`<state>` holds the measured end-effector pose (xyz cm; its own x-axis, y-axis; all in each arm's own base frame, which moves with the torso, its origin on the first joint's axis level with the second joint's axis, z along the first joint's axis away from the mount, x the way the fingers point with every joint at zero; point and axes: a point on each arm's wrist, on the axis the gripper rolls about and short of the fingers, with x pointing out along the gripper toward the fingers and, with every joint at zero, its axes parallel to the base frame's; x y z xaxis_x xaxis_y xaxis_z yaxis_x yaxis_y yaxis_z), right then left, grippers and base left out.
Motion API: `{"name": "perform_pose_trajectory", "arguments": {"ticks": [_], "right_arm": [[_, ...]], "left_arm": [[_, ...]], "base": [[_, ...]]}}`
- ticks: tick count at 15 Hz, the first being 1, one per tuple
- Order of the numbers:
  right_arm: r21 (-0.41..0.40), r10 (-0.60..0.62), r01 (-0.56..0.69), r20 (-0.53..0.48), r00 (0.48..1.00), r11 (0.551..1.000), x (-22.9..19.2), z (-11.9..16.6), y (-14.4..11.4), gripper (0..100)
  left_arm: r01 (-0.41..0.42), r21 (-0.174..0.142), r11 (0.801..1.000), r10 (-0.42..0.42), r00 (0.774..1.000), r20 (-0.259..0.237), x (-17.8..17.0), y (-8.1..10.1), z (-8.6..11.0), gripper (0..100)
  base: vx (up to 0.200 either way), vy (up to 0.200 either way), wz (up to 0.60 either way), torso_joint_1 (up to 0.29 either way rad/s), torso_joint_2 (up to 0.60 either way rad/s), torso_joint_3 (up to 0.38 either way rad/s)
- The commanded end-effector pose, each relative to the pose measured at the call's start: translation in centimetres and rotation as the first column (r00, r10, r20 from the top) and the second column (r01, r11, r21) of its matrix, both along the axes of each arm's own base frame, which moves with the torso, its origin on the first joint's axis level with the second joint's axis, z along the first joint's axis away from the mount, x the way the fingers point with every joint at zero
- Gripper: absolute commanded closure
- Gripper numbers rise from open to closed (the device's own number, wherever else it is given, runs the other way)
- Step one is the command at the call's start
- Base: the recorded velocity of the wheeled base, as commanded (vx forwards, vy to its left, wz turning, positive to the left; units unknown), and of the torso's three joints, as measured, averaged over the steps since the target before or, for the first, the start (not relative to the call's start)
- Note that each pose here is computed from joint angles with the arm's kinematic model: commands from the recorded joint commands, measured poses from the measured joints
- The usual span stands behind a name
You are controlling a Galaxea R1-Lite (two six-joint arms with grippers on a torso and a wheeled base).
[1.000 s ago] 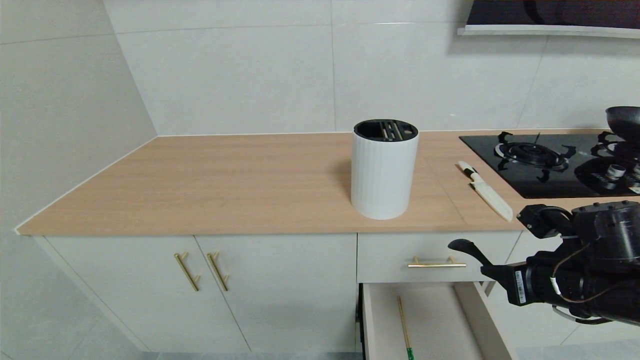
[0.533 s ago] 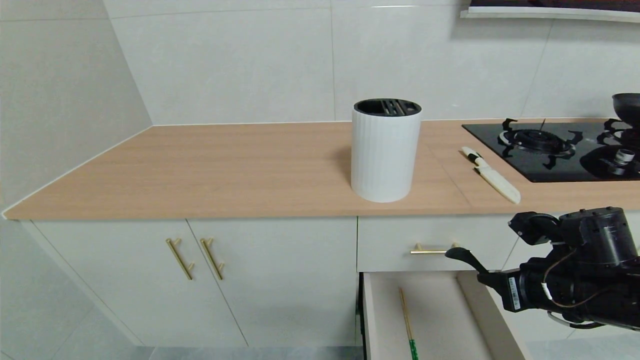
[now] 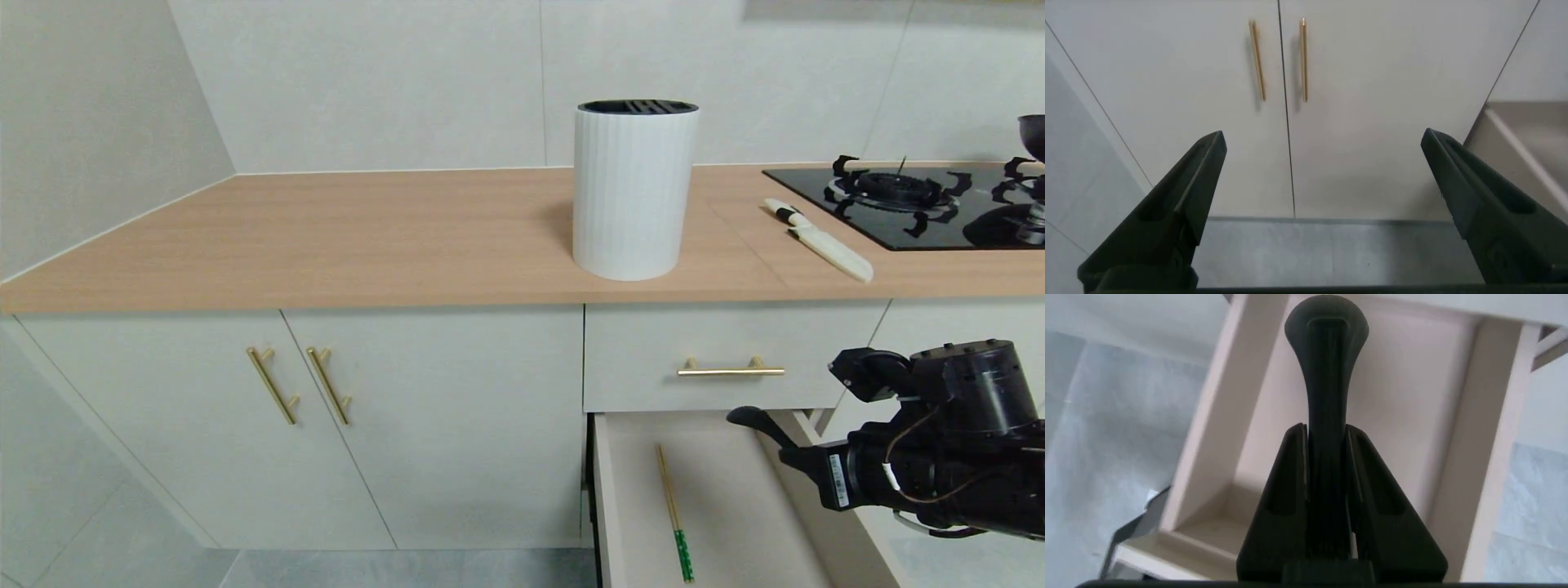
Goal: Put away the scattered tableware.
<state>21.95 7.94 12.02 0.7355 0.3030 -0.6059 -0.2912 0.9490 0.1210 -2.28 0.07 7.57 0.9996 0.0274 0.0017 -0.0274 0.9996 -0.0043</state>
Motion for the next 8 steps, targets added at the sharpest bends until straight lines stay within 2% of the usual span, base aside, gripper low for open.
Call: {"name": "perform_pose_trajectory", "arguments": {"ticks": [1, 8], "right_arm": [[0.002, 0.001, -0.001, 0.005, 1.0, 1.0, 0.0, 0.1, 0.0, 100], [-0.013, 0.003, -0.003, -0.035, 0.999, 1.0, 1.1, -1.7, 0.4, 100]], "left_arm": [[0.0, 0.0, 1.0, 0.0, 1.0, 0.0, 0.0, 0.0, 0.0, 0], [-0.002, 0.0, 1.0, 0.002, 1.0, 0.0, 0.0, 0.0, 0.0, 0]], "base": [[0.0, 0.0, 0.0, -0.173, 0.46, 0.31], [0.0, 0.0, 0.0, -0.132, 0.45, 0.316]]}}
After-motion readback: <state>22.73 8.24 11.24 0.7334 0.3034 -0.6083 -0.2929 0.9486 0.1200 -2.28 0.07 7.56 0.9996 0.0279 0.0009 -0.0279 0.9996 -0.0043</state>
